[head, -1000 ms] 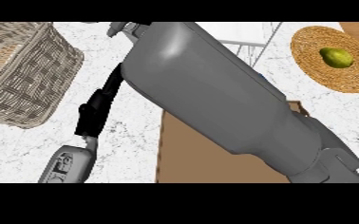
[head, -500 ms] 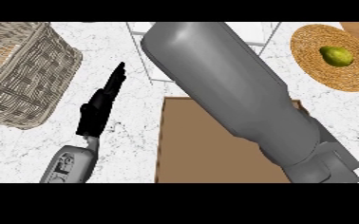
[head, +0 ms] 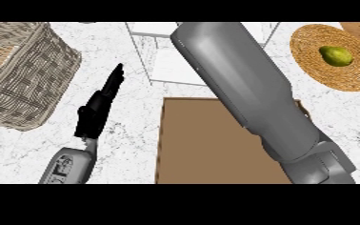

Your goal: Pick the lemon from the tray and place it in the tiered shelf

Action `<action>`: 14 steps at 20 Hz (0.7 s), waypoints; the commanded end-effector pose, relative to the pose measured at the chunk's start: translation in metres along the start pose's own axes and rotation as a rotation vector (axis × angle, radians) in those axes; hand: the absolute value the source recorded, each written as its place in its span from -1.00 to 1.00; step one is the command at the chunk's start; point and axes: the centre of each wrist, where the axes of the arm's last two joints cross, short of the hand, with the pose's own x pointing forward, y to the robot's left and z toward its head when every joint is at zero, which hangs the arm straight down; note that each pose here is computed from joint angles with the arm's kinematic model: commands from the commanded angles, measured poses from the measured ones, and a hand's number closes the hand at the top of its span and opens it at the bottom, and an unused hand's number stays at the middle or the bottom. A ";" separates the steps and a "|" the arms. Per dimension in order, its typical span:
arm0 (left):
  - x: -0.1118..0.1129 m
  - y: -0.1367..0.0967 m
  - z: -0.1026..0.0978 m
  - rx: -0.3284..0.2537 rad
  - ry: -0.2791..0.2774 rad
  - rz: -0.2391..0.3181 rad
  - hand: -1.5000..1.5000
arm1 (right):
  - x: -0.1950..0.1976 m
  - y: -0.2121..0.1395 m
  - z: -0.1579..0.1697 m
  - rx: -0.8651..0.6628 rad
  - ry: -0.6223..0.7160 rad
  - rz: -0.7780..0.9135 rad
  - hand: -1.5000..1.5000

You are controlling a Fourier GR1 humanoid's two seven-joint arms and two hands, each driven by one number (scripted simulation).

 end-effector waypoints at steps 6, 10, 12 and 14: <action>-0.002 0.016 0.002 0.037 0.030 0.000 0.00 | -0.028 0.022 0.003 -0.087 0.278 0.169 -1.00; -0.006 0.017 0.006 0.048 0.013 -0.008 0.00 | -0.030 0.015 -0.006 -0.075 0.308 0.178 -1.00; -0.012 0.008 0.007 0.026 0.033 -0.015 0.00 | -0.038 0.015 -0.002 -0.108 0.325 0.109 -1.00; 0.000 0.012 0.015 0.007 0.018 0.008 0.00 | -0.049 0.015 0.008 -0.100 0.341 0.058 -1.00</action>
